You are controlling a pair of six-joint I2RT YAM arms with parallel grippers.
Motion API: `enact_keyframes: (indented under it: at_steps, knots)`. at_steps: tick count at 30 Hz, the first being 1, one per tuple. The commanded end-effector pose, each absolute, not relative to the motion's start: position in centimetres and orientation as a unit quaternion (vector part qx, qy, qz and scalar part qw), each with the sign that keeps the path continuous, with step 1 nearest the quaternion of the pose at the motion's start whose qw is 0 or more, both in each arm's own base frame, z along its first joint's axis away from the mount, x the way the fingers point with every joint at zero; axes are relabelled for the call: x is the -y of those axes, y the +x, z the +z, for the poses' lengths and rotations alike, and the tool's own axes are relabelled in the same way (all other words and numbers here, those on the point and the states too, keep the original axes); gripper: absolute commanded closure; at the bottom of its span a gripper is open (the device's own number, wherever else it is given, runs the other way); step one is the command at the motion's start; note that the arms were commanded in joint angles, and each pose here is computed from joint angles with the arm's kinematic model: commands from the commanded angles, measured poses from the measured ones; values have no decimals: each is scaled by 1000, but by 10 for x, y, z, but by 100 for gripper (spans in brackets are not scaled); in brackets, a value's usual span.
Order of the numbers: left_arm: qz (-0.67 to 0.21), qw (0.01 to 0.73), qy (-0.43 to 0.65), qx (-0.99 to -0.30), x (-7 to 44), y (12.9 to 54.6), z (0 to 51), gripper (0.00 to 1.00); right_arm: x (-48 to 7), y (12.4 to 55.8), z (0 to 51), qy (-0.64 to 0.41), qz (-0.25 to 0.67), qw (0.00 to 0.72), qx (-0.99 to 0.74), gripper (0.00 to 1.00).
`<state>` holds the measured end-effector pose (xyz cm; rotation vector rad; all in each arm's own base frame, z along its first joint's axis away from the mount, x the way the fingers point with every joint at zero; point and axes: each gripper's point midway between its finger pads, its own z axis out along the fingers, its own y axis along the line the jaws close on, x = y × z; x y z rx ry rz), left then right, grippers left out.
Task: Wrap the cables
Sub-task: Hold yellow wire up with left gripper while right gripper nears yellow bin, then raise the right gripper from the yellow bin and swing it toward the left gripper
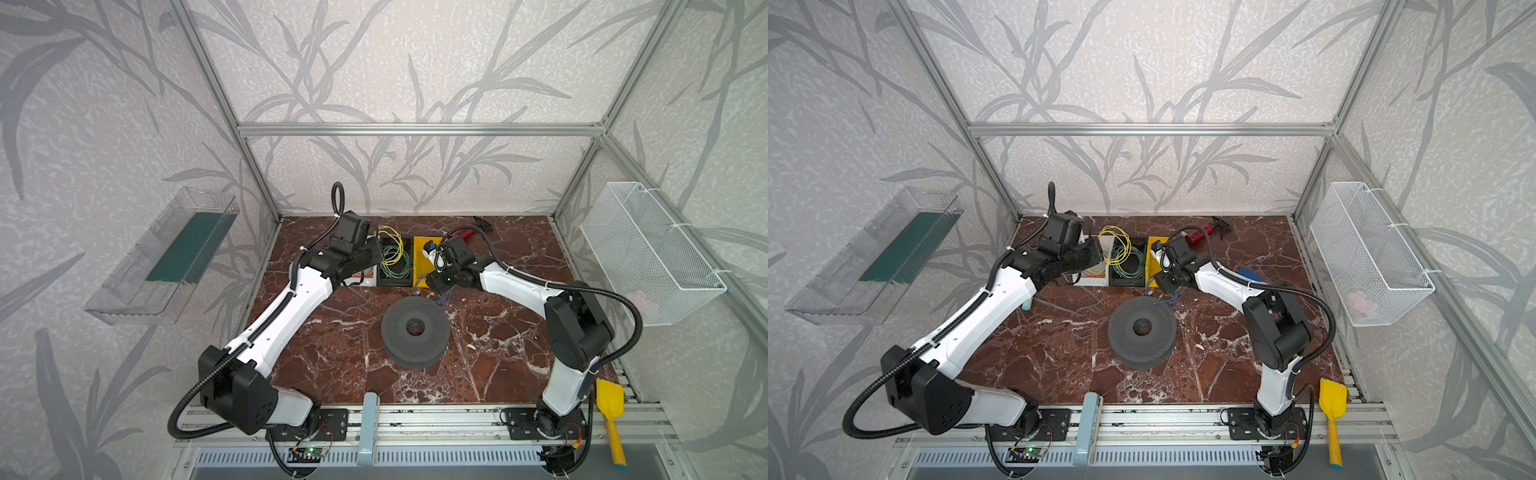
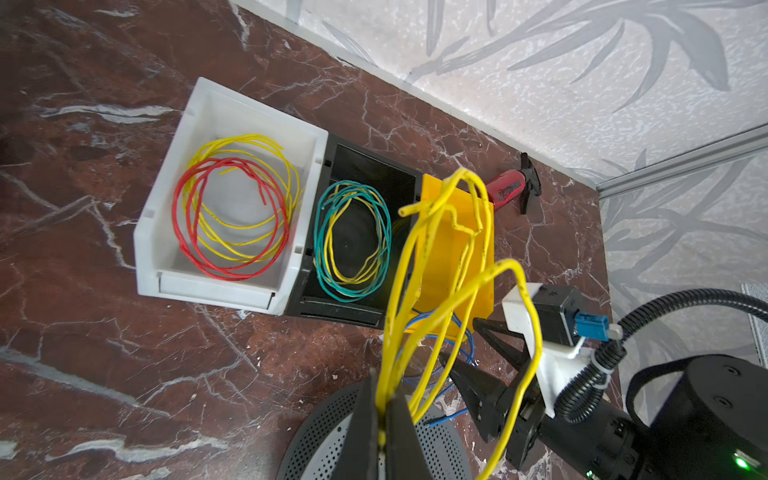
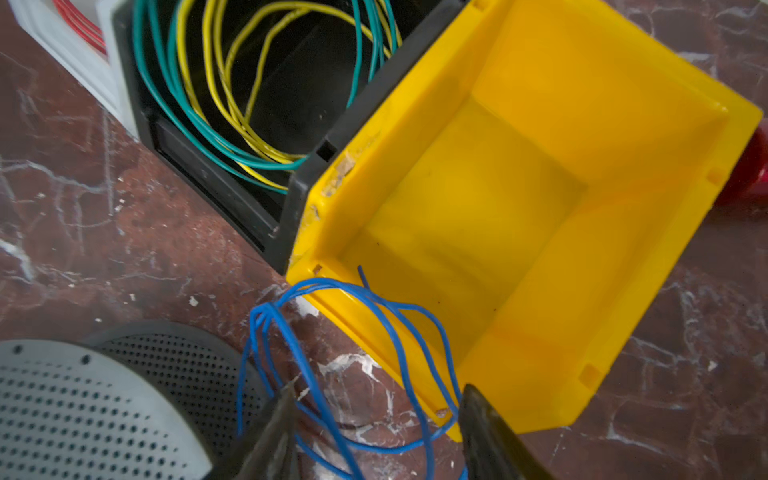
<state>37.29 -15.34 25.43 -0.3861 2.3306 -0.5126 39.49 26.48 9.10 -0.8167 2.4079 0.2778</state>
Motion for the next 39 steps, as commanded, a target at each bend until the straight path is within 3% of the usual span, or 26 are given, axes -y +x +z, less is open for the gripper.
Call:
enact_keyframes:
  at_steps: [1, 7, 11, 14, 29, 39]
  knots:
    - [-189, 360, -167, -898, 136, 365, 257, 100, -260, 403, 94, -321, 69, 291, -899, 44]
    - [-189, 363, -177, -895, 124, 360, 258, 100, -262, 407, 93, -328, 58, 295, -895, 64]
    - [-188, 363, -183, -894, 119, 358, 255, 100, -262, 409, 96, -330, 50, 302, -893, 90]
    - [-188, 365, -188, -892, 115, 357, 255, 100, -260, 411, 106, -328, 40, 313, -890, 100]
    - [-189, 373, -207, -885, 98, 342, 253, 99, -229, 441, 203, -281, -65, 386, -876, 100]
    - [-183, 372, -211, -885, 89, 336, 250, 99, -232, 482, 180, -259, -129, 349, -891, 100]
